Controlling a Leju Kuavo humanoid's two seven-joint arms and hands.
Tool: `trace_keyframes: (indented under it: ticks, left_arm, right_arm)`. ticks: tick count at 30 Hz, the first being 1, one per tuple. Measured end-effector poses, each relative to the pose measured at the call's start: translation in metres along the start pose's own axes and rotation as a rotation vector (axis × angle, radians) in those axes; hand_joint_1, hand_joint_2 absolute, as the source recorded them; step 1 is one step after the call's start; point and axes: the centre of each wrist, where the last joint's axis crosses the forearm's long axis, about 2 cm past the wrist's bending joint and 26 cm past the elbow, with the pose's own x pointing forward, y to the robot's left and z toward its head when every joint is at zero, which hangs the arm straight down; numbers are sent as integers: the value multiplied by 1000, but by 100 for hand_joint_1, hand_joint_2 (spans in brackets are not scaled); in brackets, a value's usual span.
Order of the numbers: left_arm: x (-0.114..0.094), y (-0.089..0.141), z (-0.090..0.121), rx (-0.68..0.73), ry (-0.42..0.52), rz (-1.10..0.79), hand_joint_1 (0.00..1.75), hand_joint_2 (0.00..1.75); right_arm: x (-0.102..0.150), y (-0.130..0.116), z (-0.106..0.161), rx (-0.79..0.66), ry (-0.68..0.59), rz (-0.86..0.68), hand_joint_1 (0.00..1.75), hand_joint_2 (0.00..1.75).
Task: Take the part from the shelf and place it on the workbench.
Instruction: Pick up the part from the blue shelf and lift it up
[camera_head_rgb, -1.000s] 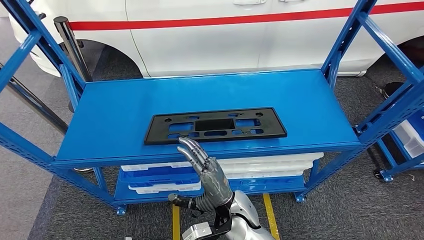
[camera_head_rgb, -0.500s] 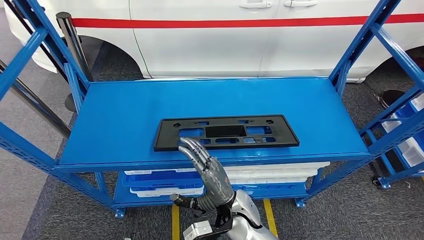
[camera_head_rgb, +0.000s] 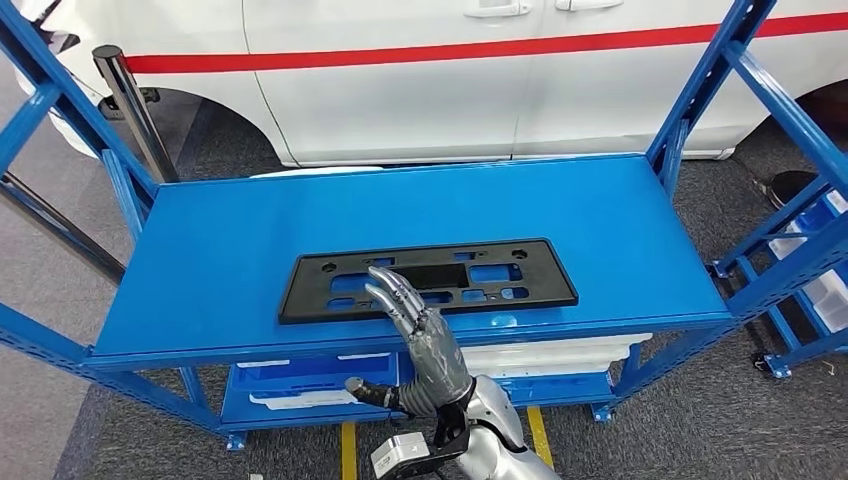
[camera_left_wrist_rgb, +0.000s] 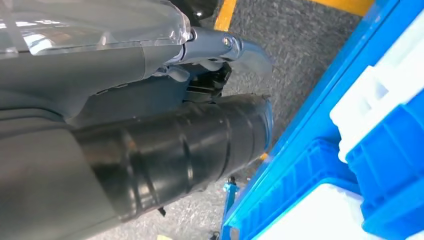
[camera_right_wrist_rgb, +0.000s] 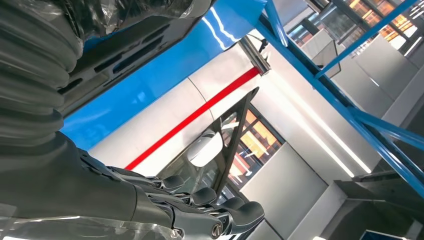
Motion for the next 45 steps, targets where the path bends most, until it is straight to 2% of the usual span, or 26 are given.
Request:
trace_keyframes:
  ticks: [24,34,40,45]
  left_arm:
    - [0,2,1,14,-2,-5,0,0]
    - [1,5,1,71,3,-28,0,0]
    - [16,18,-1,114,-100,-60,0,0]
    - [26,26,-2,130,-133,-75,0,0]
  right_arm:
    - [-5,-5,0,15,3,19,0,175]
    - [-8,-8,1,32,10,54,0,175]
    - [-17,-17,-9,153,10,171,0,175]
    - [-29,-31,-27,317,9,271,0,175]
